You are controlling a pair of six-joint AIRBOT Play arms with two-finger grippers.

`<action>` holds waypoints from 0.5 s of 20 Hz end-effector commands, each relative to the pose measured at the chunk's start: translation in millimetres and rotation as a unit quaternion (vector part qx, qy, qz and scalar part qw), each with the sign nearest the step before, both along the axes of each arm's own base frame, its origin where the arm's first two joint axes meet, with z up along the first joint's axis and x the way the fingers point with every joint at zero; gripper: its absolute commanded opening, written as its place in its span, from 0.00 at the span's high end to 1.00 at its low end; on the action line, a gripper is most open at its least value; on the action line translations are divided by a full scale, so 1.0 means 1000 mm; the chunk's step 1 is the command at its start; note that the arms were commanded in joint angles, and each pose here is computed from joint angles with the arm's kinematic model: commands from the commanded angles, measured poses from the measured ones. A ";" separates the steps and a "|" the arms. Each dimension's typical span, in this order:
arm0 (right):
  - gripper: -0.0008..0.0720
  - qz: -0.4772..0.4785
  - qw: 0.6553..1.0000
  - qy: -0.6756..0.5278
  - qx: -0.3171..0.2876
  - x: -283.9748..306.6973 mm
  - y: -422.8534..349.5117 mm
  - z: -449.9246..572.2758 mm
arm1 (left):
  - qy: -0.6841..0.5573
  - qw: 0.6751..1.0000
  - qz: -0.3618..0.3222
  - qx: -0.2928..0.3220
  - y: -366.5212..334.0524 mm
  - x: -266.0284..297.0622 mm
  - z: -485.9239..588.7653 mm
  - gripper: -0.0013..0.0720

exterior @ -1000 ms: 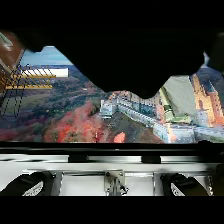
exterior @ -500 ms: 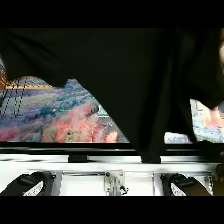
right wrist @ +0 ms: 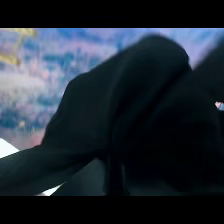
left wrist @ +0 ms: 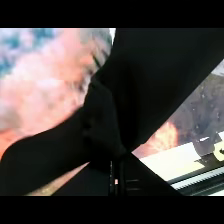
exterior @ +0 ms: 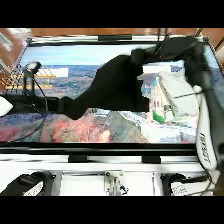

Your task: Fold the shirts.

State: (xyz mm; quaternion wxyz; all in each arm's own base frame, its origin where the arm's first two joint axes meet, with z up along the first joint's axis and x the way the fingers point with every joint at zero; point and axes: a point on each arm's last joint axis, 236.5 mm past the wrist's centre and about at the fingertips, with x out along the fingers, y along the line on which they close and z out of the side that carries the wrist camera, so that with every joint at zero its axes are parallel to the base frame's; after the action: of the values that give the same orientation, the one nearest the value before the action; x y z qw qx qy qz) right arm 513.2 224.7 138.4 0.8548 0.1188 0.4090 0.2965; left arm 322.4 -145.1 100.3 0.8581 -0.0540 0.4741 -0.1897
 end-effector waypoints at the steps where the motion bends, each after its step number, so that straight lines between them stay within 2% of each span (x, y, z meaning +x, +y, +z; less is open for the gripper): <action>1: 0.36 0.004 0.991 0.135 0.001 -0.010 0.008 -0.083 | 0.014 0.999 0.025 -0.018 -0.002 0.001 -0.031 0.94; 2: 0.19 0.001 0.991 0.131 -0.008 -0.008 0.002 -0.086 | 0.007 0.999 0.028 -0.020 -0.001 0.004 -0.029 0.94; 4: 0.19 -0.011 0.991 0.124 -0.039 -0.006 -0.026 -0.082 | 0.001 0.999 0.034 -0.021 0.002 0.007 -0.027 0.94; 7: 0.20 -0.048 0.971 0.186 -0.139 -0.027 -0.113 -0.104 | 0.001 0.999 0.044 -0.022 0.009 0.010 -0.027 0.94; 8: 0.20 -0.063 0.961 0.230 -0.138 -0.039 -0.133 -0.115 | 0.001 0.999 0.045 -0.021 0.009 0.010 -0.027 0.94; 10: 0.20 -0.074 0.946 0.304 -0.083 -0.062 -0.141 -0.138 | 0.001 0.999 0.045 -0.022 0.009 0.010 -0.027 0.94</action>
State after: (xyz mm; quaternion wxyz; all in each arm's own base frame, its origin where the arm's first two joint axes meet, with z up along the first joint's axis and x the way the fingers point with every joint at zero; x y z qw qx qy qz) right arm 486.1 116.8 26.7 0.7747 0.1190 0.5950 0.1776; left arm 330.9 -138.2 73.6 0.8622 -0.0909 0.4703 -0.1648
